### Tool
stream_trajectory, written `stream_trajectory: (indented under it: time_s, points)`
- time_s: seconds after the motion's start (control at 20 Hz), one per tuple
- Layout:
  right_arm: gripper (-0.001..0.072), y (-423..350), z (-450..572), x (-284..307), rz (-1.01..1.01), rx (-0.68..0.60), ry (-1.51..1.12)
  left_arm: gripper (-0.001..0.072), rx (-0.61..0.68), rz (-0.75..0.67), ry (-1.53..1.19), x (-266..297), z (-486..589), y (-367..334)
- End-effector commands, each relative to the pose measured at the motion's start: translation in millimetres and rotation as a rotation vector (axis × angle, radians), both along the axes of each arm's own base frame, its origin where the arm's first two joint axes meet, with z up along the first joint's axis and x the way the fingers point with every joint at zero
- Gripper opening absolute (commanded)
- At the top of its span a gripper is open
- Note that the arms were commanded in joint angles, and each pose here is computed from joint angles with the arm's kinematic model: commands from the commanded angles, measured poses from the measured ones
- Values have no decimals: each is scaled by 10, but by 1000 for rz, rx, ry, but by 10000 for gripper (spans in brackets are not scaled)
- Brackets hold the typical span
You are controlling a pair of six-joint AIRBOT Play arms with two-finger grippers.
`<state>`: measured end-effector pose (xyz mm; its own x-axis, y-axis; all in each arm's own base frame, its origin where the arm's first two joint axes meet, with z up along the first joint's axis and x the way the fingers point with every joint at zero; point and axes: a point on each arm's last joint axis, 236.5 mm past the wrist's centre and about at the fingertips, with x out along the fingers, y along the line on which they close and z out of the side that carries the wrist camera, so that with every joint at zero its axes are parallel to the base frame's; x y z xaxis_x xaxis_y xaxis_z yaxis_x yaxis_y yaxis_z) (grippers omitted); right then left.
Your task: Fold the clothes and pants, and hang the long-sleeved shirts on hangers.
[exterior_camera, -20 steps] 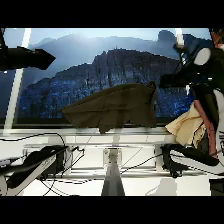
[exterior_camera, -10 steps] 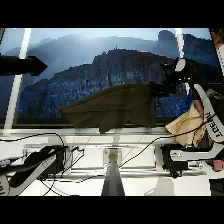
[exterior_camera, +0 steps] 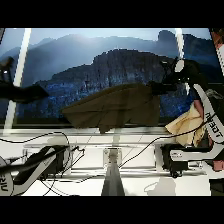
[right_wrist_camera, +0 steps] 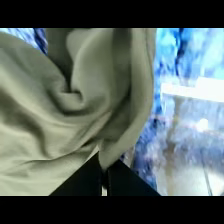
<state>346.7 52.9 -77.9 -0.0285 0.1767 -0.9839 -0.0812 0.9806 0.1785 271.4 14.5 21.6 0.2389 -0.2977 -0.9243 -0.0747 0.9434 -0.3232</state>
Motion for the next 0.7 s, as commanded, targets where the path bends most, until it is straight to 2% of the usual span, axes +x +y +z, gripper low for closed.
stream_trajectory:
  time_s: [0.0,0.2,0.35,0.45,0.65]
  points:
    - [15,90,161,170,9,38,-102,588,-129,-42,148,-468,-544,-315]
    - [15,105,207,191,6,45,-120,589,-272,-31,256,-812,-817,-683]
    - [15,107,207,191,5,46,-120,590,-310,-81,374,-1120,-1059,-921]
    - [15,107,210,188,5,46,-119,589,-306,-117,412,-1218,-1171,-1004]
    - [15,116,210,165,6,50,-109,588,-234,-76,290,-901,-1325,-931]
